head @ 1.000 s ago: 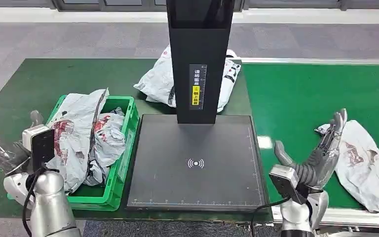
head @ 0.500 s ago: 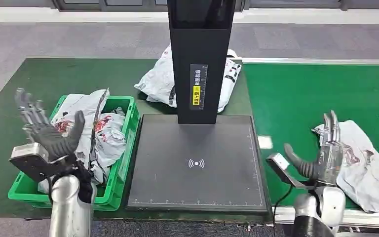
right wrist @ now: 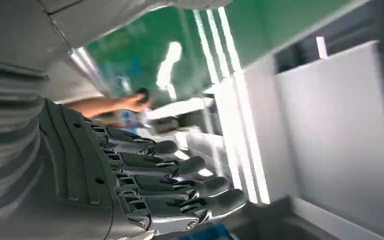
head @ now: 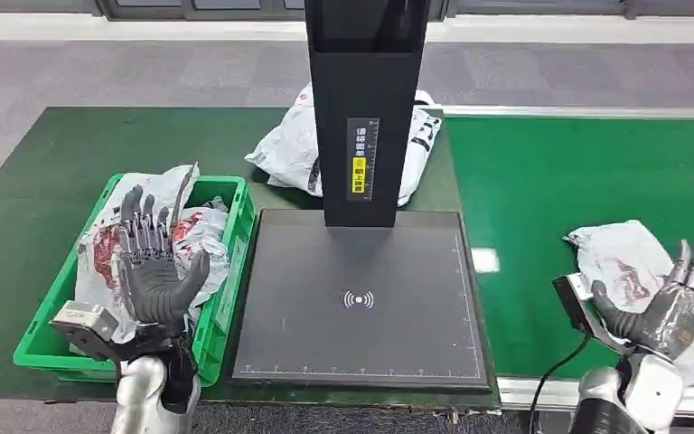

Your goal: Moved the parcel from conveyor to table for the left to box.

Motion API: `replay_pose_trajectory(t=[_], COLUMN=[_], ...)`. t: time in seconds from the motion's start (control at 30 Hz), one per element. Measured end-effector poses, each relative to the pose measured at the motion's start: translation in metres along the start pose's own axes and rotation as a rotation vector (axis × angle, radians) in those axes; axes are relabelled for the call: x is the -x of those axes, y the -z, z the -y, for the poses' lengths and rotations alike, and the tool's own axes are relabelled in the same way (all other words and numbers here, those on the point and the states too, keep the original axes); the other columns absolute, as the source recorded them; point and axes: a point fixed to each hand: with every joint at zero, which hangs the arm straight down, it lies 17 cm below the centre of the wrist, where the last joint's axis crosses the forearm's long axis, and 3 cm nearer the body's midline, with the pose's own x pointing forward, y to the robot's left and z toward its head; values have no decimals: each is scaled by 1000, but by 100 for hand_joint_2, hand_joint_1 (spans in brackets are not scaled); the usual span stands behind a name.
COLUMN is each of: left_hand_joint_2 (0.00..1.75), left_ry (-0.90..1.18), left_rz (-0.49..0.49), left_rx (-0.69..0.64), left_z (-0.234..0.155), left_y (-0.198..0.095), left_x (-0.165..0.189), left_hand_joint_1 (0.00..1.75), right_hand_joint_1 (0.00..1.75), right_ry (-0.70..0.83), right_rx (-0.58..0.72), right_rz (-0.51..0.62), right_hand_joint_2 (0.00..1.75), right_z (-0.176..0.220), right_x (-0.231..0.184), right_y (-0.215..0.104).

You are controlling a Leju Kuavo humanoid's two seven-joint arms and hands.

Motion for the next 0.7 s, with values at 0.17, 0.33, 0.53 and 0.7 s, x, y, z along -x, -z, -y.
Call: replay_pose_trajectory(t=[0.17,0.33,0.53,0.7], left_hand_joint_2=[175,175,175,175], left_ry=[-21,-15,-20,-12], left_rz=[-11,-16,-20,-25], left_rx=[16,22,32,53], left_z=[3,4,6,12], left_y=[-4,-5,-7,-9], left_x=[2,4,5,7], left_hand_joint_1=[0,0,0,0], right_hand_joint_1=[0,0,0,0], right_ry=[-38,-66,-99,-125], right_rx=[-32,-86,-165,-236], right_rz=[-146,-207,-258,-280], right_hand_joint_2=[175,175,175,175], right_z=[-10,-28,-53,-72], right_x=[36,54,77,93], right_y=[-2,-8,-24,-39])
